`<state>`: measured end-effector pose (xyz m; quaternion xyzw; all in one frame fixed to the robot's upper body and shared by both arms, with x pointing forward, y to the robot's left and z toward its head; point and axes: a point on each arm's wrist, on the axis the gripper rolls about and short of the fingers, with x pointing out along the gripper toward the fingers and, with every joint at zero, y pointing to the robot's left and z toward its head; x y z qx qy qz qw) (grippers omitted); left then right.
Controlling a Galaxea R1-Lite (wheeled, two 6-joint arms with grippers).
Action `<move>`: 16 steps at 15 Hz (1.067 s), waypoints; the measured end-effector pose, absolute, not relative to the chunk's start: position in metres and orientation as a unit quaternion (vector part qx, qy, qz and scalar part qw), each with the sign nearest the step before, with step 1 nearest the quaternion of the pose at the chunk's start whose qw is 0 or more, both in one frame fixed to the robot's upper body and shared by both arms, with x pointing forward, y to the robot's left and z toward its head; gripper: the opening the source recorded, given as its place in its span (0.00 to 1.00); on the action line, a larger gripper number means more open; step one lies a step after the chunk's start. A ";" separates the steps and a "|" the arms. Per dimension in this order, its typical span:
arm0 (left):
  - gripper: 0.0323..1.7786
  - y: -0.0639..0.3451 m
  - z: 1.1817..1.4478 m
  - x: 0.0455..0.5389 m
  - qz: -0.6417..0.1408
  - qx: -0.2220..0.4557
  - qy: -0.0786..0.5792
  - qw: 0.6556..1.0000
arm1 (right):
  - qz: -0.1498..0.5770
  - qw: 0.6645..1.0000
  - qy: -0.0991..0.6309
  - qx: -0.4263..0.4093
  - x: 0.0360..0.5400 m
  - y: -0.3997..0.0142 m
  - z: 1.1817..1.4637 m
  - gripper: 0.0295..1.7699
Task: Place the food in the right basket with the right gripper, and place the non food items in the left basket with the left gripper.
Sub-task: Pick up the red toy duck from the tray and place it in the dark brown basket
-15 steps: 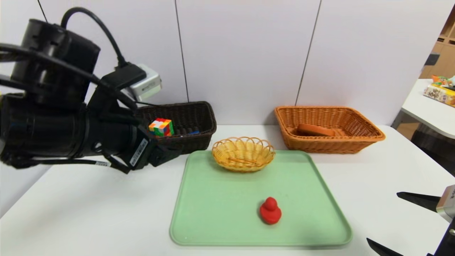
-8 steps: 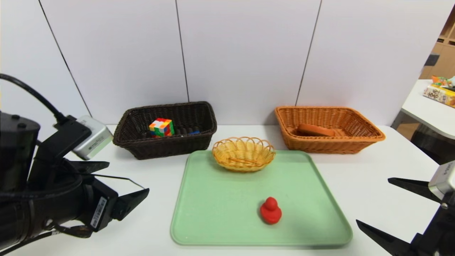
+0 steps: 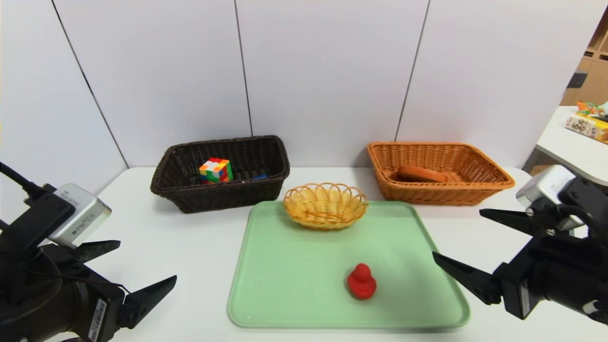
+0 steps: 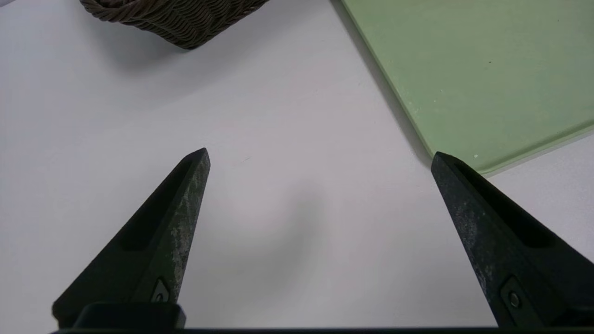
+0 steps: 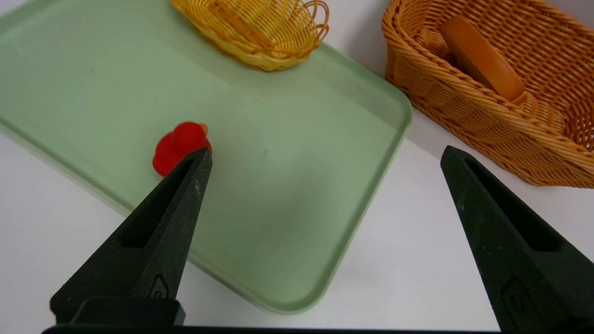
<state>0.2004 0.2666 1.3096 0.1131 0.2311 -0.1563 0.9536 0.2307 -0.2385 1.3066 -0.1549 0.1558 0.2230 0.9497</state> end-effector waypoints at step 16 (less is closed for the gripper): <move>0.95 0.277 1.298 0.186 -0.155 0.108 0.233 0.954 | 0.109 0.947 0.301 -0.023 0.260 -0.144 1.346 0.96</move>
